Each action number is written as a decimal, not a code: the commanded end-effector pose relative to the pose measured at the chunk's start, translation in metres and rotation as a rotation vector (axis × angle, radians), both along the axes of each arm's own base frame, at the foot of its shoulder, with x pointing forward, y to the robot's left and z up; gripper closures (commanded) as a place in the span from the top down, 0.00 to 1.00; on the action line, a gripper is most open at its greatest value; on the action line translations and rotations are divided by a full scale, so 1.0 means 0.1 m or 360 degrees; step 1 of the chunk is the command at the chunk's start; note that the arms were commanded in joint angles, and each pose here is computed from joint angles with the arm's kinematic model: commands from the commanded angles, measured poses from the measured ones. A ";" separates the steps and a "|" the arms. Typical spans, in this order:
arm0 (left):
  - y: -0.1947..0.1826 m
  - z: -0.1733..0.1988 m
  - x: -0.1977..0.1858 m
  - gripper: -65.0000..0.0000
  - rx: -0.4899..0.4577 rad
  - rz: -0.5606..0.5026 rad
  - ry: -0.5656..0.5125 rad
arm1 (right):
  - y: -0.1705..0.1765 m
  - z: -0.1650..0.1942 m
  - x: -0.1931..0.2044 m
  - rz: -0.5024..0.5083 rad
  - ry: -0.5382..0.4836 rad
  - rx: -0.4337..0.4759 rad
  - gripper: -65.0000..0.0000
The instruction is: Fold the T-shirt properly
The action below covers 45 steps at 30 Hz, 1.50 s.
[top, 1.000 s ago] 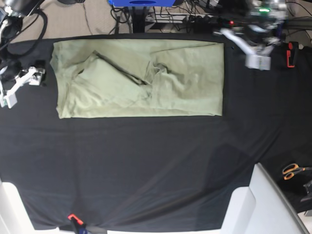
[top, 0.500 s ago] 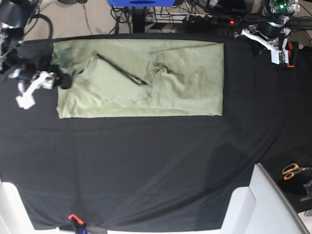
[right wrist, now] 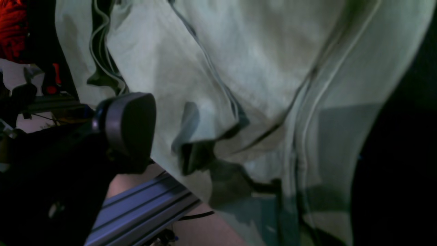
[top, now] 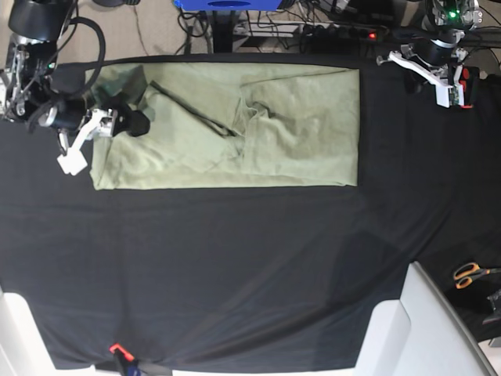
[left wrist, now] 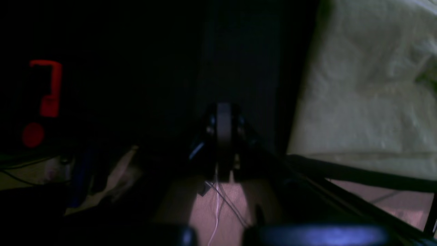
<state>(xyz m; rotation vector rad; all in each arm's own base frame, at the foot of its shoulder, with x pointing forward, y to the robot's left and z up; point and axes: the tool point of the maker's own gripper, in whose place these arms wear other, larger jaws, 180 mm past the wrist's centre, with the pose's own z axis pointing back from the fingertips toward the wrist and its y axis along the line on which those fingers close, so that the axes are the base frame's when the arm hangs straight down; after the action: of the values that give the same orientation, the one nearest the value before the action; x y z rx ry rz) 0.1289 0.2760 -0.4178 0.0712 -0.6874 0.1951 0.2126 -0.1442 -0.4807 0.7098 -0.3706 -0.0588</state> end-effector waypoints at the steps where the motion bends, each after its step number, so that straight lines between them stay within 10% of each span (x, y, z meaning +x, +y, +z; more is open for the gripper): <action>1: 0.05 0.04 0.00 0.00 0.0022 0.0003 -0.0018 | -0.05 -0.04 0.00 0.0011 0.0042 -0.0044 0.78; 8: 0.08 -0.04 -0.06 0.00 0.0014 0.0024 0.0020 | -0.01 -0.11 0.13 -0.0018 0.0091 0.0026 0.42; 12: 0.08 -0.04 -0.06 0.00 0.0014 0.0024 0.0020 | -0.11 -0.11 0.20 -0.0027 0.0095 0.0010 0.00; 27: 0.06 0.00 0.06 0.00 0.0008 0.0023 -0.0033 | -1.33 0.08 0.36 -0.0235 -0.0036 -0.0311 0.00; 36: 0.06 0.00 0.07 0.00 0.0008 0.0023 -0.0035 | -0.75 0.78 0.56 -0.0396 -0.0282 -0.0715 0.00; 45: 0.07 0.02 0.14 0.00 0.0011 0.0023 -0.0059 | 0.26 0.68 0.22 -0.0417 -0.0146 -0.0850 0.00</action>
<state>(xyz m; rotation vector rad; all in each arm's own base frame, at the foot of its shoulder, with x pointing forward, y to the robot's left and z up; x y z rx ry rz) 0.1399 0.2785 -0.4229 0.0677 -0.6995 0.2149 0.2226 -0.1167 -0.4251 0.1282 -0.4829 -0.1772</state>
